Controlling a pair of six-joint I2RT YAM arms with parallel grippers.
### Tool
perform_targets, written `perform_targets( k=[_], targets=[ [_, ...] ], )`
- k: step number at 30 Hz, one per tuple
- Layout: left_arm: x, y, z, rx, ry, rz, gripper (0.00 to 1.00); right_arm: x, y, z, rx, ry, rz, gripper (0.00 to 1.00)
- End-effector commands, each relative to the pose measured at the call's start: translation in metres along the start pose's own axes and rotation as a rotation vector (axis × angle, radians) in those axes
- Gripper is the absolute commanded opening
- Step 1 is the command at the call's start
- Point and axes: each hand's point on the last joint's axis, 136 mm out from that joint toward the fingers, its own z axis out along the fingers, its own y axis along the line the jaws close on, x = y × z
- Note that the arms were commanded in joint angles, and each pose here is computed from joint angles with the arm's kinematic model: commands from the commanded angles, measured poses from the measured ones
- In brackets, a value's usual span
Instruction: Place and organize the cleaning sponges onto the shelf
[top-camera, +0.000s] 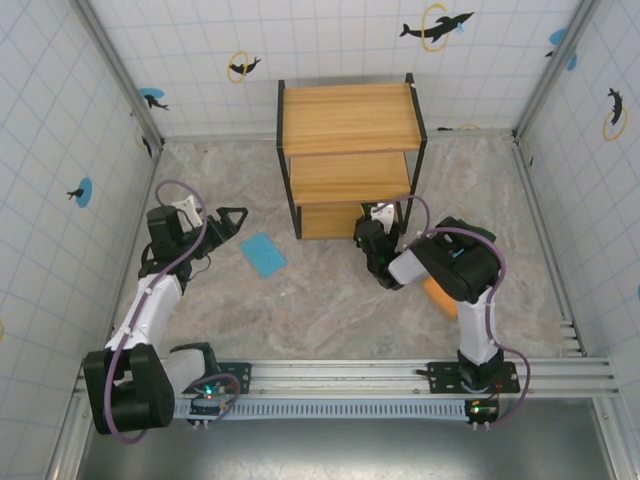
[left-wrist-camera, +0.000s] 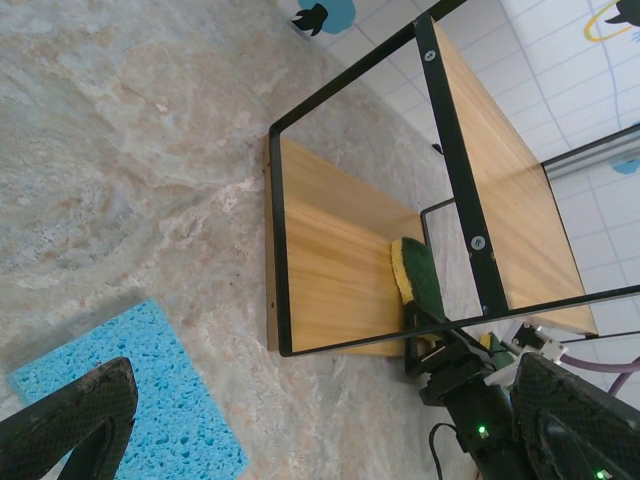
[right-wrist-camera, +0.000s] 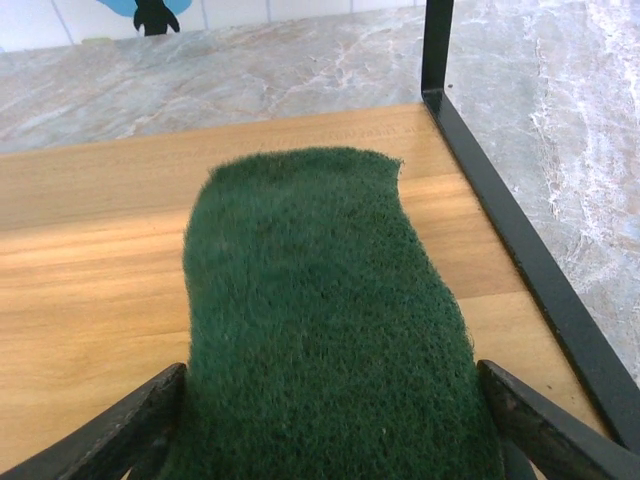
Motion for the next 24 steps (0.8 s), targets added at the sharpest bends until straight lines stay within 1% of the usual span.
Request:
perform_targets(
  k=[1, 6, 16, 21, 24],
  targets=[
    [-0.001, 0.000, -0.001, 0.008, -0.005, 0.012, 0.98, -0.024, 0.004, -0.006, -0.031, -0.064, 0.048, 0.75],
    [0.000, -0.001, -0.001, 0.010, -0.001, 0.009, 0.98, -0.026, -0.002, -0.009, -0.014, -0.073, 0.043, 0.77],
    [0.000, 0.000, -0.002, 0.007, -0.001, 0.008, 0.98, -0.026, -0.005, -0.020, -0.039, -0.066, 0.004, 0.81],
    [-0.001, 0.000, -0.002, 0.007, -0.003, 0.010, 0.98, -0.028, -0.005, -0.033, -0.080, -0.061, -0.014, 0.83],
    [-0.001, 0.000, -0.001, 0.008, -0.002, 0.008, 0.98, -0.030, -0.001, -0.043, -0.137, -0.058, -0.034, 0.84]
  ],
)
